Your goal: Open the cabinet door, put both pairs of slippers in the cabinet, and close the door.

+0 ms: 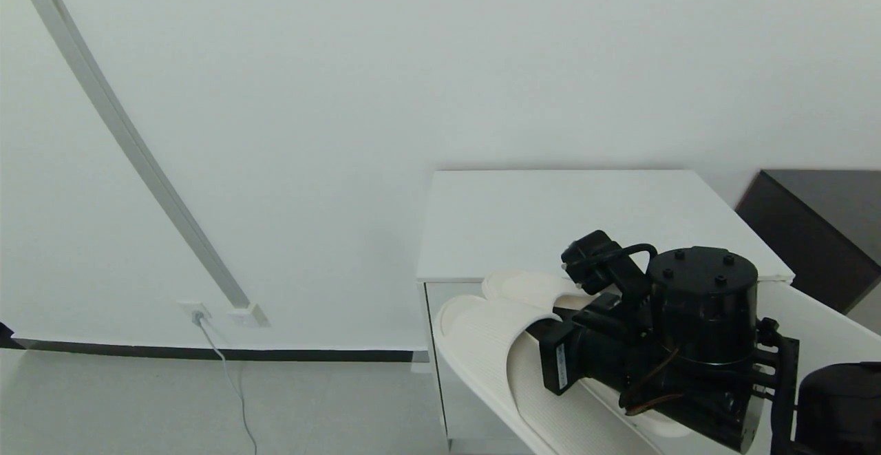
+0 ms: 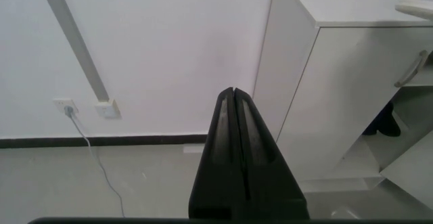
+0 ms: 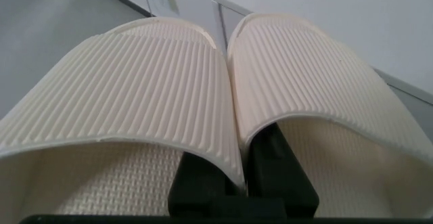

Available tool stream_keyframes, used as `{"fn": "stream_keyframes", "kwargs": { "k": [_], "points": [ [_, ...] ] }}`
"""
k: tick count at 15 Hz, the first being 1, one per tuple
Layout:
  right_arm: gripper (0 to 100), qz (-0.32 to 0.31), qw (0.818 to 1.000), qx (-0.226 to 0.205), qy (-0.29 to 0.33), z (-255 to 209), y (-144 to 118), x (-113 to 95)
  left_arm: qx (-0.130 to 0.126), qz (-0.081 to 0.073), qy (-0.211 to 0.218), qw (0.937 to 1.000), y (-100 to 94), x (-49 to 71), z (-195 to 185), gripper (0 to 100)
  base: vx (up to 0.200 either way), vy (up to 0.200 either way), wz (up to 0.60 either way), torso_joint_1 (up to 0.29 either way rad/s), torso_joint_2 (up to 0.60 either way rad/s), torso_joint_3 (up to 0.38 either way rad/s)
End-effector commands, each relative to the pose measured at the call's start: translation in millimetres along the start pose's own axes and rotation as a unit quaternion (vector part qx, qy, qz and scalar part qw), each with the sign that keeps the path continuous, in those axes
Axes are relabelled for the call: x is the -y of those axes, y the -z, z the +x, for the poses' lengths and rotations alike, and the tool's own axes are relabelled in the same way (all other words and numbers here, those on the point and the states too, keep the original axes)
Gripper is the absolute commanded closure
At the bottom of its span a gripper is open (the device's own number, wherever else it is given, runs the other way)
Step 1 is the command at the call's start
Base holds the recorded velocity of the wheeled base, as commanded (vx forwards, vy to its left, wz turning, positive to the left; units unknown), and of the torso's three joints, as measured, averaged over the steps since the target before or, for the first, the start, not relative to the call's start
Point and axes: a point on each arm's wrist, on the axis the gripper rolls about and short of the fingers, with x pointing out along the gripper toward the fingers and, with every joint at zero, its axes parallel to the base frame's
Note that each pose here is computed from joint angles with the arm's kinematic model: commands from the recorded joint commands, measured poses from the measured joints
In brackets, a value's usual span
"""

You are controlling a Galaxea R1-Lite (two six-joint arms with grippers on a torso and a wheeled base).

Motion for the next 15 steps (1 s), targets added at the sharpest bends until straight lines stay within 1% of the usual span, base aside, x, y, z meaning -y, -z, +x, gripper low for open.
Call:
{"fn": "stream_keyframes", "kwargs": {
  "k": [1,15],
  "points": [
    [100,0.0,1.0,-0.002,0.0,0.5,0.9,-0.2,-0.001,0.0,0.0,1.0,0.0,0.0,0.1,100,0.0,-0.2,0.0,0.012,0.01,0.002],
    [100,-0.007,1.0,0.0,-0.001,-2.7,0.7,-0.2,-0.001,0.0,0.0,1.0,0.0,0.0,0.1,100,0.0,-0.2,0.0,0.001,0.0,0.002]
  ]
}}
